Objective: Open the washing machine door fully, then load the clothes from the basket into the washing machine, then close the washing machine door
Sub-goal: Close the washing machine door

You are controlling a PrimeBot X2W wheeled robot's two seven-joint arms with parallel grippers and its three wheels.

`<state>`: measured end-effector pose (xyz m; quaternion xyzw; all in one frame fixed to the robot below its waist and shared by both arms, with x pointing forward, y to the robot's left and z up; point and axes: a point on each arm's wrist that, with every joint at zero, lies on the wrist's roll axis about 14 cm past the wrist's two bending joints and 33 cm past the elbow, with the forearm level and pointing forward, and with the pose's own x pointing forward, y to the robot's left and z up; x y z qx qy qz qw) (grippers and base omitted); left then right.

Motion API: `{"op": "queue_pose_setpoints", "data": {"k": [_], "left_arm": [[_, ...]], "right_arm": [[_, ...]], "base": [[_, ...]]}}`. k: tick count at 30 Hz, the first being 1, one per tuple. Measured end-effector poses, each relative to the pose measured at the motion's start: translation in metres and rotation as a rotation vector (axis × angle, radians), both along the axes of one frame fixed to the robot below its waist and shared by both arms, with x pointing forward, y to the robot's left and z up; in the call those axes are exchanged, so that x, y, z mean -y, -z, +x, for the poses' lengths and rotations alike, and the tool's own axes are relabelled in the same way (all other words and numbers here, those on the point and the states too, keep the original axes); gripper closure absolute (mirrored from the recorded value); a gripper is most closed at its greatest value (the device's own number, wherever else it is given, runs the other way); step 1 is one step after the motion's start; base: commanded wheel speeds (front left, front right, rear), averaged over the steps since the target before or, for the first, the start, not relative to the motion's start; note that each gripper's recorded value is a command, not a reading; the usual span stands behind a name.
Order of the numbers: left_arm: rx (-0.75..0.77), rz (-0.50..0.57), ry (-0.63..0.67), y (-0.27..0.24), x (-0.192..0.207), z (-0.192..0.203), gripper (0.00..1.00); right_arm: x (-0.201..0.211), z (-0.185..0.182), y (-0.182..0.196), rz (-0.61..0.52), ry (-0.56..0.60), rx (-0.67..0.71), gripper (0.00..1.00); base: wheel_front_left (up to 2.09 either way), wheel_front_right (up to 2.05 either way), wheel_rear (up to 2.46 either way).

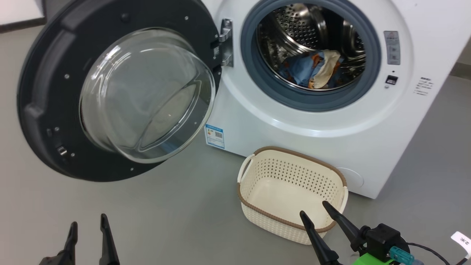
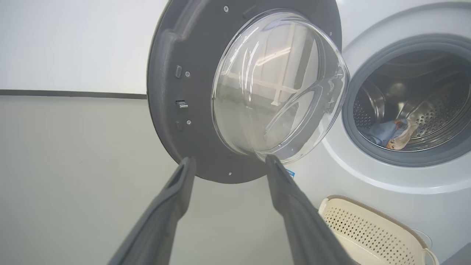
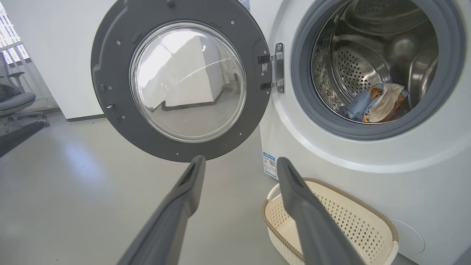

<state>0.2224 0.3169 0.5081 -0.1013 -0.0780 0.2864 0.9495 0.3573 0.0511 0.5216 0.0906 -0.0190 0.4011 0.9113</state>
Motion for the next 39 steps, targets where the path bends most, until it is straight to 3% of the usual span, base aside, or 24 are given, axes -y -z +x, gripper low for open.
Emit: {"op": "queue_pose_setpoints", "data": {"k": [11,12,13,14,18,24,33,39], "left_arm": [[-0.020,-0.002,-0.053,0.003,-0.008,-0.011,0.00],[-0.019,-0.002,-0.054,0.002,-0.008,-0.011,0.18],[-0.017,-0.008,-0.054,0.003,-0.008,-0.012,0.93],[-0.017,-0.015,-0.056,0.004,-0.009,-0.012,1.00],[0.007,-0.054,-0.107,0.005,-0.022,-0.022,1.00],[0.136,-0.179,-0.283,0.001,-0.071,-0.063,1.00],[0.308,-0.188,-0.534,-0.036,-0.164,-0.136,1.00],[0.323,-0.185,-0.606,-0.078,-0.225,-0.154,1.00]], "right_arm": [[-0.016,0.004,0.008,-0.017,-0.059,-0.013,0.00],[-0.016,0.004,0.007,-0.015,-0.059,-0.011,0.00],[-0.016,0.004,0.007,-0.015,-0.060,-0.010,0.00],[-0.016,0.004,0.007,-0.016,-0.059,-0.010,0.00],[-0.014,0.005,0.005,-0.010,-0.052,-0.012,0.00],[-0.010,0.008,0.003,-0.003,-0.031,-0.009,0.00],[-0.002,0.006,0.008,0.011,0.004,-0.037,0.00],[0.005,0.010,0.009,0.022,0.034,-0.045,0.00]], "base": [[0.00,0.00,0.00],[0.00,0.00,0.00],[0.00,0.00,0.00],[0.00,0.00,0.00],[0.00,0.00,0.00],[0.00,0.00,0.00],[0.00,0.00,0.00],[0.00,0.00,0.00]]}}
